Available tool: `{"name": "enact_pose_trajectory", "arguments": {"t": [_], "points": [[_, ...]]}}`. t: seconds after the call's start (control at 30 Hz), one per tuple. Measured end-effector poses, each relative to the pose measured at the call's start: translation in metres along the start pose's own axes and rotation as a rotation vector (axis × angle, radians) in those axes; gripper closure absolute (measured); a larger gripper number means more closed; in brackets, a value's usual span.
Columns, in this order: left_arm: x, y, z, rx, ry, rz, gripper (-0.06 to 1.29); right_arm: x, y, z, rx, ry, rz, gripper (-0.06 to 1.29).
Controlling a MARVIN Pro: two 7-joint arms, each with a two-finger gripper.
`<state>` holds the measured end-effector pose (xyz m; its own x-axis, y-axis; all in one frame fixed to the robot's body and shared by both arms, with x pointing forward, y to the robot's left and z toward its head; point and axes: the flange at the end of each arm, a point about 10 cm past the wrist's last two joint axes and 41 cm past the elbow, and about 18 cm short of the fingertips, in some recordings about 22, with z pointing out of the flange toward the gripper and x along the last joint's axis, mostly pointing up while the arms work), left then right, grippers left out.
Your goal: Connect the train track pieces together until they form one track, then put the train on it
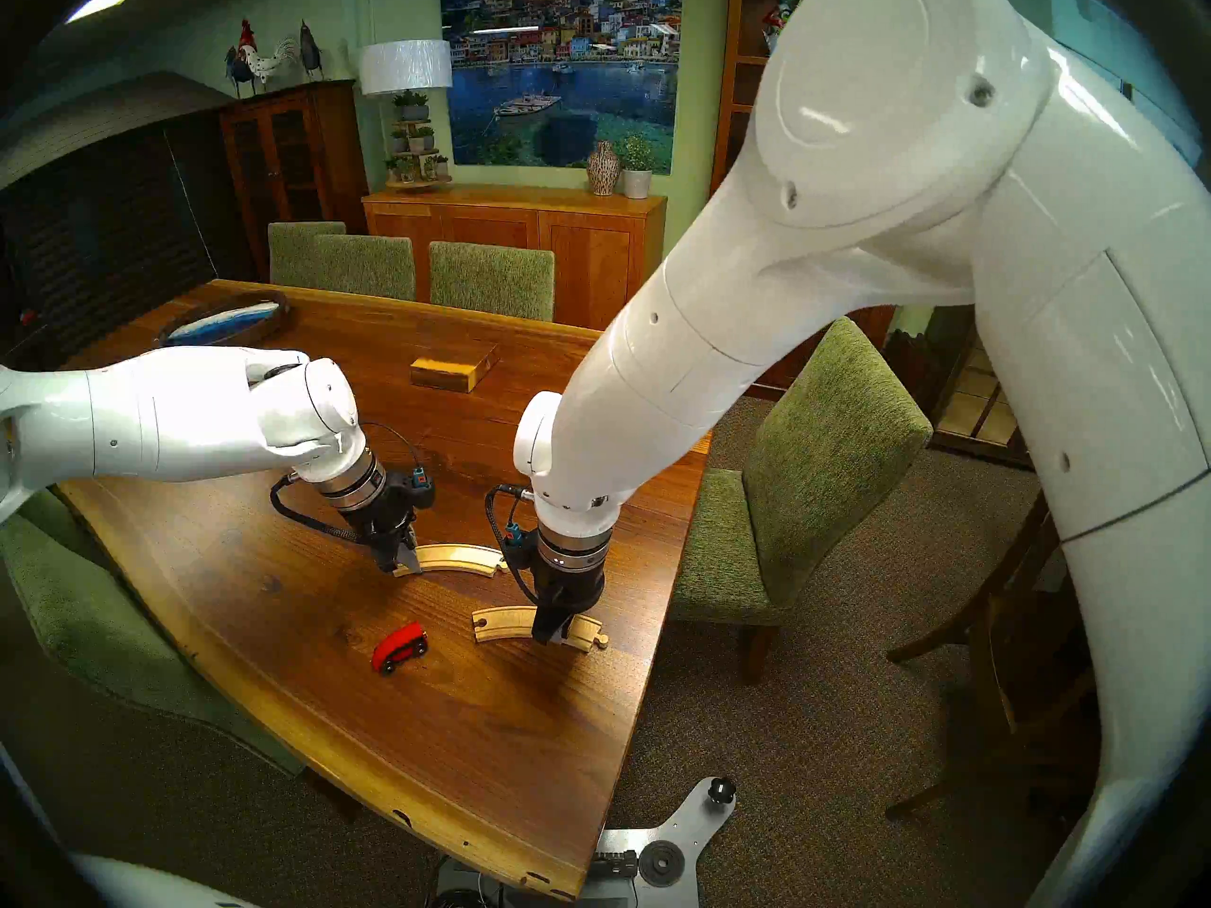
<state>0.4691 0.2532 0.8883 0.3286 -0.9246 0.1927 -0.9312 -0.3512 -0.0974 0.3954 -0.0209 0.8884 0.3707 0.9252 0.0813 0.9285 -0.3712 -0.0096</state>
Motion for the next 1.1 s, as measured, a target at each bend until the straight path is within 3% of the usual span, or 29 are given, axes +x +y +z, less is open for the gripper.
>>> {"name": "enact_pose_trajectory", "arguments": {"t": [0.17, 0.27, 0.33, 0.8, 1.1], "points": [[0.000, 0.000, 0.000, 0.000, 0.000, 0.000, 1.08, 0.001, -0.001, 0.000, -0.004, -0.006, -0.005, 0.71], [0.000, 0.000, 0.000, 0.000, 0.000, 0.000, 1.08, 0.001, -0.003, -0.001, -0.006, -0.012, -0.011, 0.94], [0.000, 0.000, 0.000, 0.000, 0.000, 0.000, 1.08, 0.000, -0.004, -0.001, -0.008, -0.013, -0.014, 0.97], [0.000, 0.000, 0.000, 0.000, 0.001, 0.000, 1.08, -0.018, -0.011, -0.006, 0.012, 0.023, -0.002, 0.99], [0.000, 0.000, 0.000, 0.000, 0.001, 0.000, 1.08, -0.016, -0.006, -0.016, 0.021, 0.039, 0.050, 0.99]]}}
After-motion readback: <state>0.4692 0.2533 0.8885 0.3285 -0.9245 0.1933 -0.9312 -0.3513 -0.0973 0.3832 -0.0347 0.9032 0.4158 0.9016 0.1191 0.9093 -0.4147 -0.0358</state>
